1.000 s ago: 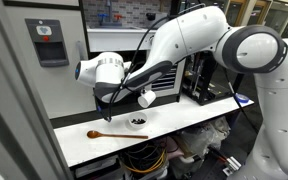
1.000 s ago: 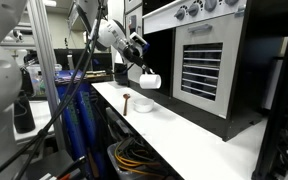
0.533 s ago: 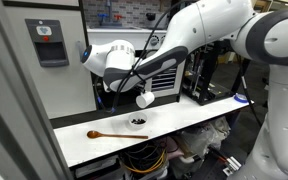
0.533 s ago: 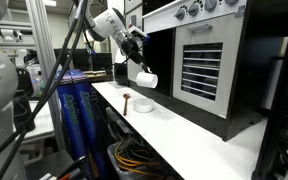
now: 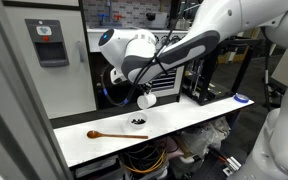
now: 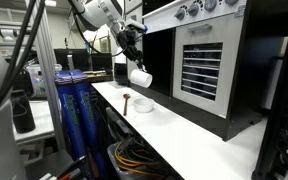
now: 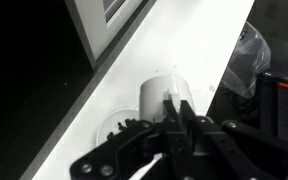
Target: Lift the white cup and empty its contents into the bowl
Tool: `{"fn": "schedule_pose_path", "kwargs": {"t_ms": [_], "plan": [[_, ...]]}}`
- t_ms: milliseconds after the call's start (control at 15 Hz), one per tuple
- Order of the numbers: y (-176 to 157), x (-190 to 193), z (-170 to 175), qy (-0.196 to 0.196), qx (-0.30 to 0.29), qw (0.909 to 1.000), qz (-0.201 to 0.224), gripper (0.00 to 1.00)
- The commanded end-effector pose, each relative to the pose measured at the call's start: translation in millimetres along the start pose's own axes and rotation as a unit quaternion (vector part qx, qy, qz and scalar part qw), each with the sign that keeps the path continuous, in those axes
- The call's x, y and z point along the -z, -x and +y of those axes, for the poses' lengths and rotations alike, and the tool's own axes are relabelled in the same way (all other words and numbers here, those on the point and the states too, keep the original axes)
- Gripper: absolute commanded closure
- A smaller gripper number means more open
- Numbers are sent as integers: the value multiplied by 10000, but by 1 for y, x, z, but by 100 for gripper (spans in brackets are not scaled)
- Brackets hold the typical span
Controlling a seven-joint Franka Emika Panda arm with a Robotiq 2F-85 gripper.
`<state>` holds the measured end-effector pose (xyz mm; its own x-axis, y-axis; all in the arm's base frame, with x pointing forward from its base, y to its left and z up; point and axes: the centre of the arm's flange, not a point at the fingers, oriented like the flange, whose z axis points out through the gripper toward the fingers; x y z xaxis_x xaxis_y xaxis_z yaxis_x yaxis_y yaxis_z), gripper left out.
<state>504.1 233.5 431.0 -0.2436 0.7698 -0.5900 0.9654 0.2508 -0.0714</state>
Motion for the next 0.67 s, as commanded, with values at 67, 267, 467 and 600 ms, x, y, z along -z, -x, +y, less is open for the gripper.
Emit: {"fn": "schedule_pose_path", "kwargs": {"t_ms": [67,267,467,600], "plan": [[27,-9,-50,614,-444,9953,601,98],[43,-12,-68,926,-735,9879,1002,98],[60,-19,-86,1153,-1034,9772,1452,98],[72,-25,-95,1275,-1268,9684,1728,98]]}}
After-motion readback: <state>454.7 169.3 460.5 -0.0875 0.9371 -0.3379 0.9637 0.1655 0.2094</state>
